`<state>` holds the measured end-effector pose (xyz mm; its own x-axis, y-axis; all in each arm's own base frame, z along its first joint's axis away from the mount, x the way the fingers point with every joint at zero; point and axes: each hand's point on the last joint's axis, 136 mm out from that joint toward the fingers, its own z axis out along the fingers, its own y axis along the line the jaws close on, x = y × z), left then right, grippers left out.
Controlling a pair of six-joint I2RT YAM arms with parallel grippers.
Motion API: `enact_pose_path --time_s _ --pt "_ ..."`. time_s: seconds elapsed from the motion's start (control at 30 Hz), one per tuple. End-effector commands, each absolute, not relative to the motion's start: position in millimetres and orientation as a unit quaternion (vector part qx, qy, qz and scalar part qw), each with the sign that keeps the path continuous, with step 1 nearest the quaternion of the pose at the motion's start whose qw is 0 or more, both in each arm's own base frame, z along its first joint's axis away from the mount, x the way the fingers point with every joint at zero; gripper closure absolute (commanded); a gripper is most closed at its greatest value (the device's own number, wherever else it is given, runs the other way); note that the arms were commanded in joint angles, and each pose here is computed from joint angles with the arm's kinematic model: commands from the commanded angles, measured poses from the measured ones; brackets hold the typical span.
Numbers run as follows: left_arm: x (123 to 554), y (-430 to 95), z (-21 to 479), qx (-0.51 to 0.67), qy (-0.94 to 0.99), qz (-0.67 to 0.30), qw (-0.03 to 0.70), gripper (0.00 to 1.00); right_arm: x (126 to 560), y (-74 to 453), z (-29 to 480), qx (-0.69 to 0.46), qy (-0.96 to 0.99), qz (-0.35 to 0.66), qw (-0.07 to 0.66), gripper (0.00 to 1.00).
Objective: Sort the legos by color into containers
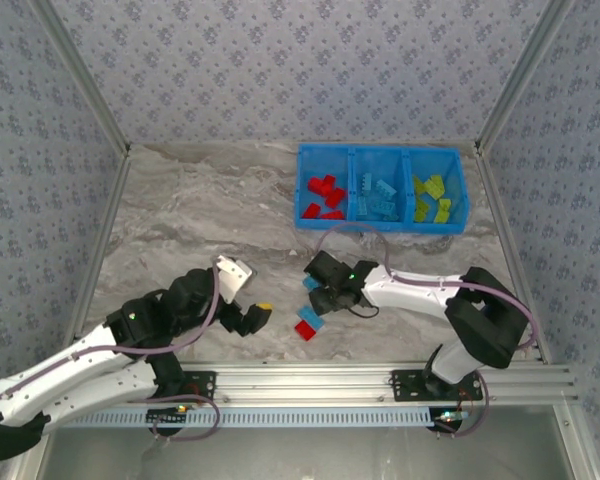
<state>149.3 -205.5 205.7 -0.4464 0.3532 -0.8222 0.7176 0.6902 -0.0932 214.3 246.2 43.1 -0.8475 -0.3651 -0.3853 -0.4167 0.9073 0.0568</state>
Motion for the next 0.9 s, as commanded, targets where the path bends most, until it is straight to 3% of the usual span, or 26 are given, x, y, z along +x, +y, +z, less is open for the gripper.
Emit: enact_pose_path --time_s 0.0,0.2,0.53,0.7,0.87 --pt "146.9 -214.8 212.9 0.325 0.809 -0.249 0.421 0.01 232.9 263.8 71.9 -0.187 0.949 0.123 0.224 0.31" --pt "136.2 -223.3 212.0 0.340 0.801 -0.282 0.405 0.01 257.9 270.9 59.2 -0.177 0.952 0.114 0.224 0.32" --pt "120.6 -231.3 206.3 0.366 0.788 -0.316 0.381 0.01 253.6 273.1 23.5 -0.183 0.962 0.091 0.181 0.53" --pt "120.0 -233.8 208.0 0.365 0.785 -0.324 0.382 0.01 254.7 263.5 34.6 -0.161 0.963 0.098 0.193 0.68" --pt "118.1 -239.1 212.3 0.362 0.778 -0.342 0.383 0.01 262.2 246.0 66.0 -0.124 0.958 0.107 0.233 0.70"
